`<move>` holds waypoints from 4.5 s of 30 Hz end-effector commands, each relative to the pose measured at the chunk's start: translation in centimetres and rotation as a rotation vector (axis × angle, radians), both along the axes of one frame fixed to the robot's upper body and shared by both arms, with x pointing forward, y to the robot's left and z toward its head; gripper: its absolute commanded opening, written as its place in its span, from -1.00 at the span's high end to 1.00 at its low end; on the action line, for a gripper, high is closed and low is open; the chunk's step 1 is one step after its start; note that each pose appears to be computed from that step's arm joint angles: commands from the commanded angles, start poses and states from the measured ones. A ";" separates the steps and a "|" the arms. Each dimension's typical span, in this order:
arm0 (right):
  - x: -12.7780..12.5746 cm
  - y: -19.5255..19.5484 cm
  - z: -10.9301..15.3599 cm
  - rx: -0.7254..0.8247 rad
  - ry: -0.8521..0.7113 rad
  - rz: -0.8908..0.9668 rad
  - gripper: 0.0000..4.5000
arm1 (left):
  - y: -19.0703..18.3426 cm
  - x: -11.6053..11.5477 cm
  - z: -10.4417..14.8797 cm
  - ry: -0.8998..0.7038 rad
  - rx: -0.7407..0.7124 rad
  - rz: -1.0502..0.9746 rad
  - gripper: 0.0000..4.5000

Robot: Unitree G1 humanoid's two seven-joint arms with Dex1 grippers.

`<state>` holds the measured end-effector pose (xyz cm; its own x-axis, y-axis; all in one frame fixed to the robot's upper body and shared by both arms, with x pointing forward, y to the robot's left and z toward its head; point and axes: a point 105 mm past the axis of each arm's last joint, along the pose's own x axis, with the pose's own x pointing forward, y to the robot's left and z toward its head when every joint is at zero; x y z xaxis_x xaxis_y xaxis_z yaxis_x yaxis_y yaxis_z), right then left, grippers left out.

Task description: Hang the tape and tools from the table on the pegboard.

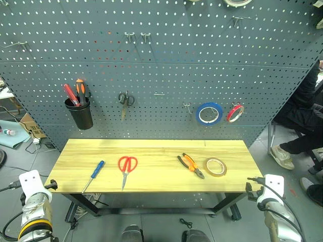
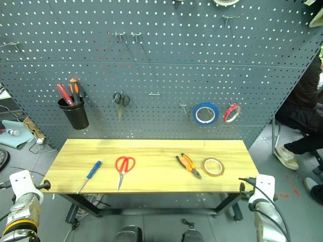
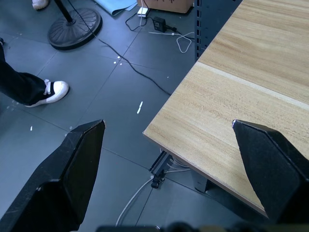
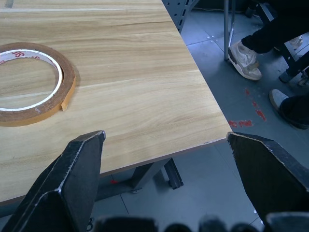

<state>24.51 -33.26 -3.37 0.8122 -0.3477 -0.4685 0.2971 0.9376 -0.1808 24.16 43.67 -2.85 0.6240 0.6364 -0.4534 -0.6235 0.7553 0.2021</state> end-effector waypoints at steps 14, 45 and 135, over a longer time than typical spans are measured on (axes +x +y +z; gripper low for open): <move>3.1 0.9 5.5 -0.120 -0.078 0.200 -1.00 | -3.7 4.0 8.5 -0.300 0.117 -0.350 -0.99; 11.7 7.3 6.5 -0.287 0.389 1.158 -1.00 | -35.8 1.6 18.0 -0.307 -0.311 -2.175 -0.99; 16.1 16.8 9.4 -0.118 0.187 0.923 -0.98 | -28.6 0.1 20.4 -0.328 -0.610 -1.742 -1.00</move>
